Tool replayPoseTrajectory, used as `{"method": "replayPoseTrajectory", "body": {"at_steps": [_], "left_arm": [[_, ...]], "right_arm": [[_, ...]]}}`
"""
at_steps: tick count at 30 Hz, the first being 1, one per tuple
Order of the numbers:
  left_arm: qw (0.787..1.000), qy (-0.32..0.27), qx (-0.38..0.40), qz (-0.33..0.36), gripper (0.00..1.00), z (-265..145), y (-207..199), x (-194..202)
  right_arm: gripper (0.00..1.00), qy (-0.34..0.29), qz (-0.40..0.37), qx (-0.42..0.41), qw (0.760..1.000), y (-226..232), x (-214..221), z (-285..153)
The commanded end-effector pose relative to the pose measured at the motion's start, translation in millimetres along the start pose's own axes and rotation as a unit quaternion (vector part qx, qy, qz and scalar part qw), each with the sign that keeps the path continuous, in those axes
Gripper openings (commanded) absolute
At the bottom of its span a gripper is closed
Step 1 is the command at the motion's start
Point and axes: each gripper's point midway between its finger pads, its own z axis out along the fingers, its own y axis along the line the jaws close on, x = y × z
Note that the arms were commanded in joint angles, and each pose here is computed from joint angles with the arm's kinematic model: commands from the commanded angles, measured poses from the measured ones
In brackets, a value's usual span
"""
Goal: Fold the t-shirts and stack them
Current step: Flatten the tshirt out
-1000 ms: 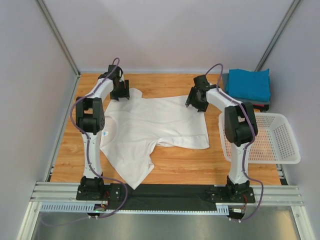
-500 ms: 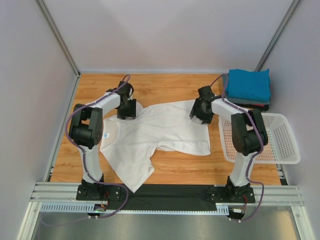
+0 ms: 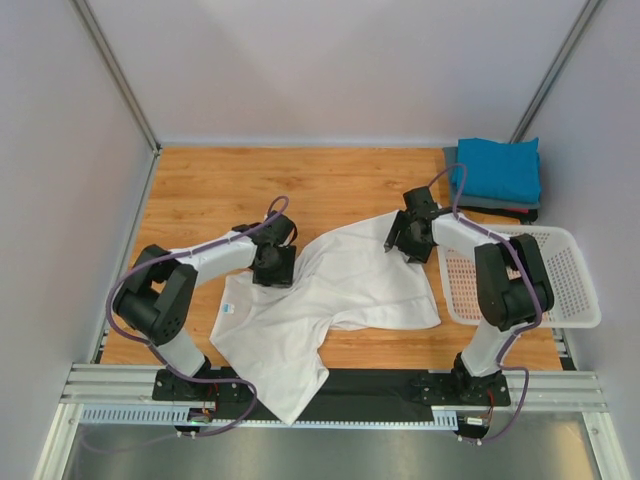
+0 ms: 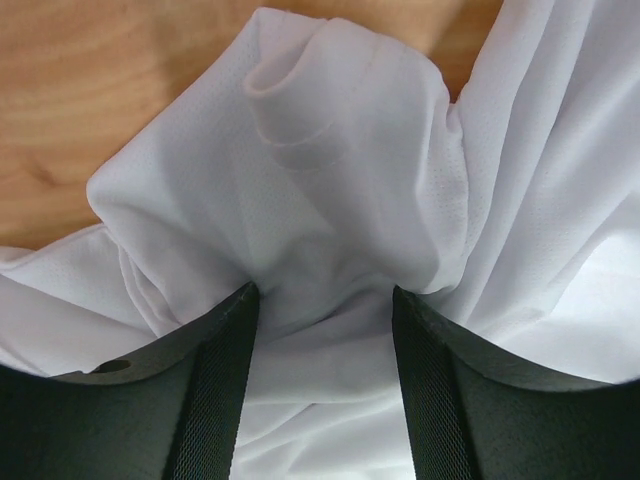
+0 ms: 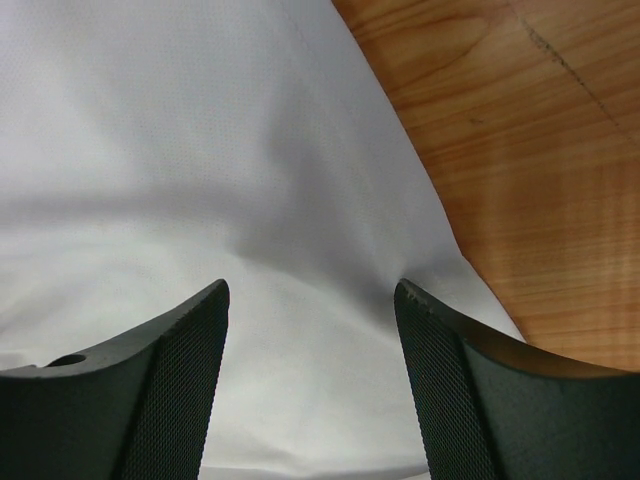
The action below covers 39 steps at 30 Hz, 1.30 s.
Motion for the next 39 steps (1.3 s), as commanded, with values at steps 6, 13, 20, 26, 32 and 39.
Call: {"method": "replayPoseTrajectory", "body": {"at_steps": [6, 13, 20, 26, 32, 39], "left_arm": [[0.993, -0.096, -0.072, -0.016, 0.71, -64.9, 24.2, -46.1], [0.988, -0.126, -0.051, -0.074, 0.71, -77.4, 52.7, -73.1], [0.98, -0.123, -0.008, -0.159, 0.67, -59.0, 79.4, -70.9], [0.975, -0.081, -0.03, -0.207, 0.64, -40.2, 86.3, -42.1], [0.968, -0.082, 0.003, -0.235, 0.63, -31.9, 76.6, -29.2], [0.966, -0.089, -0.012, -0.241, 0.5, -21.2, 83.9, -25.5]], "right_arm": [[0.7, -0.024, -0.017, -0.009, 1.0, 7.7, -12.2, -28.2], [0.7, -0.04, -0.024, -0.011, 0.999, 12.9, -24.0, -39.9], [0.7, -0.032, -0.034, -0.002, 0.999, 16.2, -30.0, -33.3], [0.7, -0.039, -0.039, -0.002, 0.998, 18.9, -36.5, -35.6], [0.7, -0.037, -0.048, 0.007, 0.998, 20.0, -41.1, -31.7], [0.7, -0.036, -0.045, -0.002, 0.998, 26.2, -44.0, -31.9]]}}
